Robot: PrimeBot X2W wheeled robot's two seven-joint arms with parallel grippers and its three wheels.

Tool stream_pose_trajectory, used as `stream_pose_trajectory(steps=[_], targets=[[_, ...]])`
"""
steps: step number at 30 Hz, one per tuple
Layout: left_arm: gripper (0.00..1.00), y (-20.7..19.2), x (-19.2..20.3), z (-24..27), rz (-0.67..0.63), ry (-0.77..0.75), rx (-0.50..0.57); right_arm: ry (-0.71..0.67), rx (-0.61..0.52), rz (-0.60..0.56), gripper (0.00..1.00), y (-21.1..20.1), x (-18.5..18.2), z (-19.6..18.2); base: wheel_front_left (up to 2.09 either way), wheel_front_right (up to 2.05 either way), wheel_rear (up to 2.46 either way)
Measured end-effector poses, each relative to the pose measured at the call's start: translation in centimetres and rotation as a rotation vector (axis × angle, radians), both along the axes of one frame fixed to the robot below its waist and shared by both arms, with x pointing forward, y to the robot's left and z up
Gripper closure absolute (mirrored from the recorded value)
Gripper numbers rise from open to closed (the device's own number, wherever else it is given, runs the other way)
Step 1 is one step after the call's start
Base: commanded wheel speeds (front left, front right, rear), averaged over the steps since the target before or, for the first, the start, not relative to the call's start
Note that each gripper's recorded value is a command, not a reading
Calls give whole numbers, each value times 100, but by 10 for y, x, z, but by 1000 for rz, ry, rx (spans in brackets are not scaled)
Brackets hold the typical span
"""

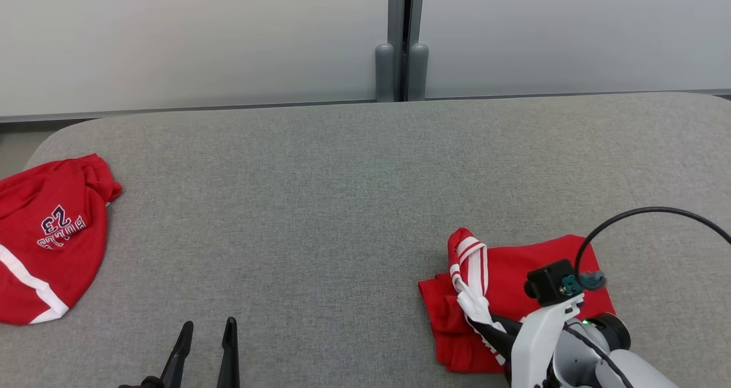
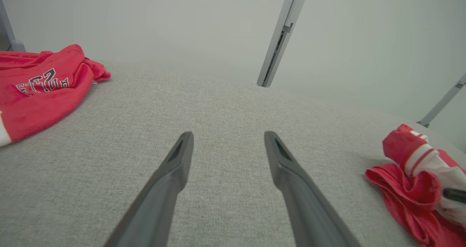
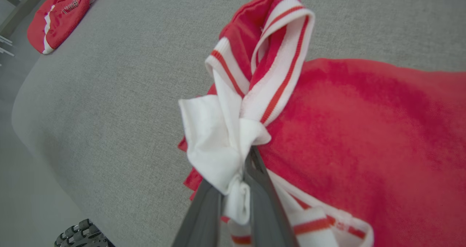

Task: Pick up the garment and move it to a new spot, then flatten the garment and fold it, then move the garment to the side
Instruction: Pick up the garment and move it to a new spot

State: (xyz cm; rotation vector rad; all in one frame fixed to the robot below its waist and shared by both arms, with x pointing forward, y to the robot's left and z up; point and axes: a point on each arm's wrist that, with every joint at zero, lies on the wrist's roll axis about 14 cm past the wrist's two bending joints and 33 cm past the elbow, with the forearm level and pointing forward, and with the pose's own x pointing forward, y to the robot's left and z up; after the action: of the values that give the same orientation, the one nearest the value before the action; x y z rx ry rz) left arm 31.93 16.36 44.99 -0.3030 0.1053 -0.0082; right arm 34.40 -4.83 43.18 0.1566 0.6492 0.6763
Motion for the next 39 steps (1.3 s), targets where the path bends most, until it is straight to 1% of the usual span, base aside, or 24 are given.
stream_pose_trajectory(steps=[7,8,9,10,11,15,19,23,25,27,28,29,30,33,35,36,39], targets=[[0,0,-3,-1,7,5,-4,17,49,1,100,22,-3,-6,0,0,0],[0,0,-3,-1,5,6,-4,18,53,4,91,25,-4,-6,0,0,0],[0,-1,-3,-1,3,6,-5,16,60,4,54,28,-4,-6,0,0,0],[0,-1,-3,-1,2,6,-5,9,66,-2,54,29,-3,-5,0,0,0],[0,-2,-3,-1,1,6,-5,-2,69,-8,0,29,-2,-5,0,0,0],[0,0,-2,-1,2,3,-2,-68,100,-48,0,25,7,8,0,0,0],[0,2,-5,0,6,-1,3,-188,123,-103,0,6,14,30,0,0,0],[0,5,-7,7,12,-24,7,-365,88,-210,0,-42,20,54,0,0,0],[0,4,-7,10,10,-35,7,-442,93,-296,0,-69,21,64,0,0,0],[0,6,-6,14,12,-48,10,-515,29,-357,0,-101,20,67,0,0,0],[0,6,-6,14,12,-48,10,-515,29,-357,0,-101,20,67,0,0,0],[0,8,-6,16,18,-58,12,-584,-23,-437,0,-133,18,70,0,0,0],[0,8,-6,16,18,-58,12,-584,-23,-437,0,-133,18,70,0,0,0],[0,12,-6,21,27,-73,17,-631,-87,-533,0,-167,8,65,0,0,0],[0,14,-6,24,34,-83,19,-628,-110,-594,0,-183,1,57,0,0,0],[0,18,-6,26,43,-92,25,-615,-149,-635,0,-195,-7,49,0,0,0],[0,22,-6,29,51,-103,40,-608,-171,-691,0,-206,-15,44,0,0,0]])
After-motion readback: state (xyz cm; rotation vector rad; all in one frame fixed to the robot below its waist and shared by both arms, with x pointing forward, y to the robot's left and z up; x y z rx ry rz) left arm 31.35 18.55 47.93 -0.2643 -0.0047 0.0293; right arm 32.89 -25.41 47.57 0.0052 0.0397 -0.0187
